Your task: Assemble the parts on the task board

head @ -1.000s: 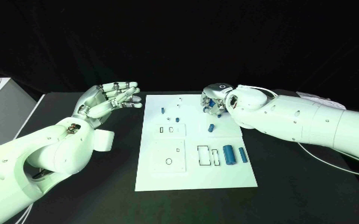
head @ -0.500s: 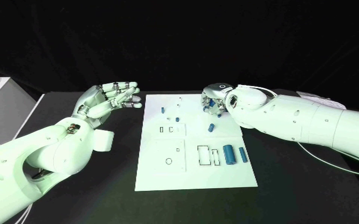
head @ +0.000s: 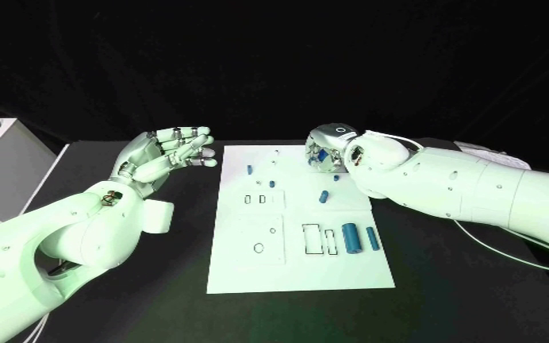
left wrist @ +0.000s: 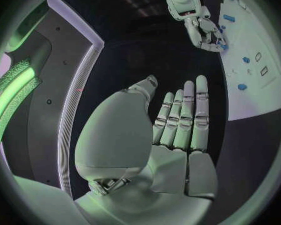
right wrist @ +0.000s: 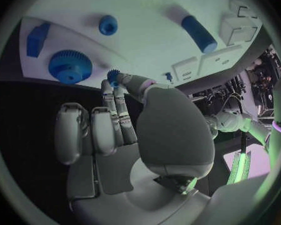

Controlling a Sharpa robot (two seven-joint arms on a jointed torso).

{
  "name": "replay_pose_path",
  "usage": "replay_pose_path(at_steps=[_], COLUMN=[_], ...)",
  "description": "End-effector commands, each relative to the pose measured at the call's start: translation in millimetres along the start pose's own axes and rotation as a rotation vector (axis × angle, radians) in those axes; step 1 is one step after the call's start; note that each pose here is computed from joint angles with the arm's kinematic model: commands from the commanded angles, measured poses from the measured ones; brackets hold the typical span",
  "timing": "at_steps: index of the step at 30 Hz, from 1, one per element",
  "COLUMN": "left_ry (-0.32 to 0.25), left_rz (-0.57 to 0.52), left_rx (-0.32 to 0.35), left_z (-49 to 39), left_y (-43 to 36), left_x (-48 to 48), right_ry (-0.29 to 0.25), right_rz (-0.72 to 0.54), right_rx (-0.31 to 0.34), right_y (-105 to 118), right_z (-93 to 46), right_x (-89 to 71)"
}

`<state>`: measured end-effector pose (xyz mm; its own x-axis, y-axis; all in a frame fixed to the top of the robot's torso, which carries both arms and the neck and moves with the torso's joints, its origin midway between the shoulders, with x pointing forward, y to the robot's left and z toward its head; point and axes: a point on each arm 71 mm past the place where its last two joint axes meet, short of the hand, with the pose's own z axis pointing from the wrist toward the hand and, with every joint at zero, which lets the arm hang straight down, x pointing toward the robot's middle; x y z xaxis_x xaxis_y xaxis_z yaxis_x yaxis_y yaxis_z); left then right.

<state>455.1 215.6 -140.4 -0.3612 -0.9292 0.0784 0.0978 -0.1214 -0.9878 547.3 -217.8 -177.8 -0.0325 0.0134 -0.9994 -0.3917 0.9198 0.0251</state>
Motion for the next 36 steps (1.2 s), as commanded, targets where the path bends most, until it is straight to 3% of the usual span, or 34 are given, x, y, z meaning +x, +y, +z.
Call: replay_pose_path(at_steps=[1,8,17,27,36], left_ry=[0.018,0.017,0.017,0.026,0.03], left_rz=[-0.003,-0.003,-0.002,-0.007,-0.009], left_rx=[0.008,0.009,0.009,0.011,0.013], left_z=[-0.1,-0.5,-0.6,-0.3,-0.5], left_y=[-1.4,-1.6,-1.8,-2.5,-3.6], left_x=[2.1,1.7,1.0,4.2,6.1], right_ry=[-0.093,-0.137,-0.182,-0.192,-0.187], right_rz=[0.005,0.019,0.029,0.025,0.025], right_rx=[0.004,-0.011,-0.025,-0.021,-0.005], right_y=[2.8,13.8,33.2,42.8,42.1], right_z=[0.1,4.2,23.0,42.9,51.2], right_x=[-6.7,-12.7,-17.6,-17.2,-15.1])
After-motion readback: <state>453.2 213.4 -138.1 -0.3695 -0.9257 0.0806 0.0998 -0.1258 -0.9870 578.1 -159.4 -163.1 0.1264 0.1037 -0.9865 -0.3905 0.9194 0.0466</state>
